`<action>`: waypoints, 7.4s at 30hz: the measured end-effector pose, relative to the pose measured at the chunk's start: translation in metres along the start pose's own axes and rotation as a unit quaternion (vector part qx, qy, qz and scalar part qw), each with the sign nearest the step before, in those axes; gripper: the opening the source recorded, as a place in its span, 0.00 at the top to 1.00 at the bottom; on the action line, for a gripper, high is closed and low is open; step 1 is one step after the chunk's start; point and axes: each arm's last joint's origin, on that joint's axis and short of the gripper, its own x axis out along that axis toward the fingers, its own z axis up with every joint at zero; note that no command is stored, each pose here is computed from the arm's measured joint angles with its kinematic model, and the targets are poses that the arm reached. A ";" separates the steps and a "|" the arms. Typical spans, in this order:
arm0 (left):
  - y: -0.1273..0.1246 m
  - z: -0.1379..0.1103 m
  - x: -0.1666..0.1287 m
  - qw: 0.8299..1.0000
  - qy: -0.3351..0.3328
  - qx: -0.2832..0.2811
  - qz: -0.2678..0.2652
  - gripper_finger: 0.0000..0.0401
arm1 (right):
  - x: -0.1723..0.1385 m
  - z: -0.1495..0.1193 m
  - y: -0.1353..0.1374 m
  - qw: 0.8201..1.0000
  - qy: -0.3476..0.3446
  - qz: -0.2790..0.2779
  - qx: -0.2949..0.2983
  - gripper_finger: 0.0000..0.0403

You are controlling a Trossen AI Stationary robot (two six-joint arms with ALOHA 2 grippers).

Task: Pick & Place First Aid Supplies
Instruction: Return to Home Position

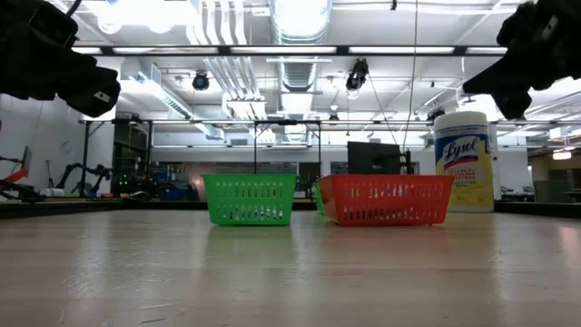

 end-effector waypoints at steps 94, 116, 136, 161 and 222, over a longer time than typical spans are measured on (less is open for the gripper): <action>0.003 0.002 0.000 0.999 -0.015 0.021 0.044 0.71 | -0.009 -0.044 0.017 0.705 0.060 0.690 -0.152 0.98; 0.002 0.002 0.000 0.999 -0.015 0.021 0.044 0.71 | 0.016 -0.036 0.003 0.939 -0.122 0.252 -0.199 0.98; 0.002 0.003 0.000 0.999 -0.015 0.021 0.043 0.71 | 0.019 -0.038 -0.001 0.951 -0.116 0.197 -0.207 0.98; 0.002 0.002 0.000 0.999 -0.015 0.021 0.043 0.71 | 0.019 -0.038 -0.001 0.951 -0.117 0.197 -0.207 0.98; 0.002 0.003 0.000 0.999 -0.015 0.022 0.043 0.71 | 0.019 -0.038 -0.001 0.951 -0.117 0.198 -0.207 0.98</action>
